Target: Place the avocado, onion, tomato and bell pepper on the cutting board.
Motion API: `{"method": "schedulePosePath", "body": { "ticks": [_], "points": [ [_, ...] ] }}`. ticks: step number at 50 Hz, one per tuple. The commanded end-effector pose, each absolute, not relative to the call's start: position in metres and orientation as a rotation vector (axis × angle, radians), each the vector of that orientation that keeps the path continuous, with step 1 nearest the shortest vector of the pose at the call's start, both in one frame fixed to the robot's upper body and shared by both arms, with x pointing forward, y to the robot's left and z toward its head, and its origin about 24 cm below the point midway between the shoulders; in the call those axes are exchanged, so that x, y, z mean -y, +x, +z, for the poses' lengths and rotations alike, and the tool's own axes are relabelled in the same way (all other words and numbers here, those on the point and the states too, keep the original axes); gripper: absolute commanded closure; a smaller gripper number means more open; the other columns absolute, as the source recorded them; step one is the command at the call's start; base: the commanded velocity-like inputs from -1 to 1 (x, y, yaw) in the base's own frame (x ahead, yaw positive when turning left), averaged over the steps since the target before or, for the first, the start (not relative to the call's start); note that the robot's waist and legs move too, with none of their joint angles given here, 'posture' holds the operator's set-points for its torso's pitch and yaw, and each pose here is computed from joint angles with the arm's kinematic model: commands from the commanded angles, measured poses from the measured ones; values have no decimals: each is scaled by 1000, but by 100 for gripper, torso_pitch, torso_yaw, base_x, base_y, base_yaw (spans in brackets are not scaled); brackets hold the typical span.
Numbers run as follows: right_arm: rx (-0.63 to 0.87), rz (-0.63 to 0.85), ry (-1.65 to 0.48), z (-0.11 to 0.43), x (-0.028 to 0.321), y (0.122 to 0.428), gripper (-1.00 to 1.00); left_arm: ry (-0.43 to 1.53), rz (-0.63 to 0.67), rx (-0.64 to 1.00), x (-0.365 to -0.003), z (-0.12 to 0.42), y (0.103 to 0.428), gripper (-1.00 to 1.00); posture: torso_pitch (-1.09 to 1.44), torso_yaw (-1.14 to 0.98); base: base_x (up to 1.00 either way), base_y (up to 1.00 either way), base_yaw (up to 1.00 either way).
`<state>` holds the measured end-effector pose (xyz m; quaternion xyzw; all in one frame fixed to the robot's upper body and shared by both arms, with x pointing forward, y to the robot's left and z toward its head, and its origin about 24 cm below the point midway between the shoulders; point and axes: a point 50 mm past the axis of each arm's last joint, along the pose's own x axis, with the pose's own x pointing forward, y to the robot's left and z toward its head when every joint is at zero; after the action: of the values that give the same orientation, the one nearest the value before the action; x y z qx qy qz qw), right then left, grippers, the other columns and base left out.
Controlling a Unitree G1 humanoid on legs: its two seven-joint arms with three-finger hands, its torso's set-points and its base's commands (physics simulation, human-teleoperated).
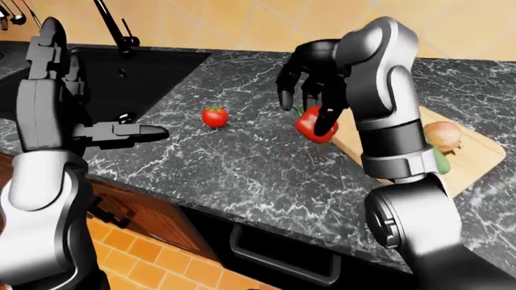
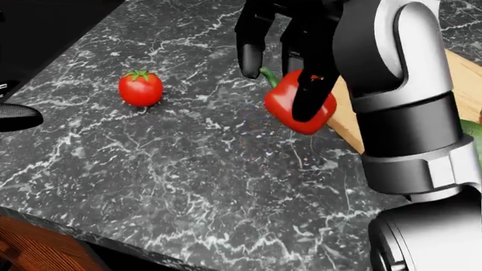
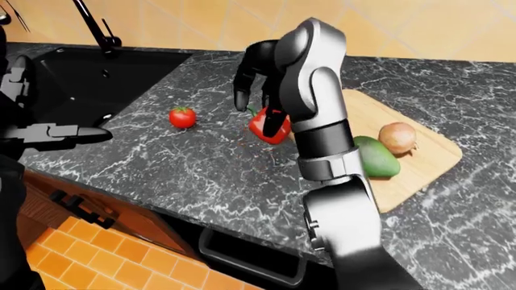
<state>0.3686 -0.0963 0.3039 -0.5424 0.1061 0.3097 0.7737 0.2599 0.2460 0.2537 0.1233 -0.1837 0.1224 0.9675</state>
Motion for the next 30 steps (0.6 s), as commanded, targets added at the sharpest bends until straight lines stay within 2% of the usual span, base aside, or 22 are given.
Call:
{"method": "schedulePosePath", "body": {
  "ticks": [1, 14, 18, 30],
  "points": [
    [-142, 610, -1214, 330, 97, 362, 90, 267, 265, 451, -246, 268, 253, -100, 0, 36, 0, 0, 0],
    [-254, 526, -1285, 346, 126, 369, 91, 236, 246, 449, -245, 271, 253, -100, 0, 36, 0, 0, 0],
    [-258, 506, -1287, 354, 131, 370, 92, 265, 204, 473, -241, 276, 249, -100, 0, 35, 0, 0, 0],
    [-247, 447, -1281, 372, 143, 380, 96, 277, 198, 473, -239, 275, 250, -100, 0, 29, 0, 0, 0]
  ]
}}
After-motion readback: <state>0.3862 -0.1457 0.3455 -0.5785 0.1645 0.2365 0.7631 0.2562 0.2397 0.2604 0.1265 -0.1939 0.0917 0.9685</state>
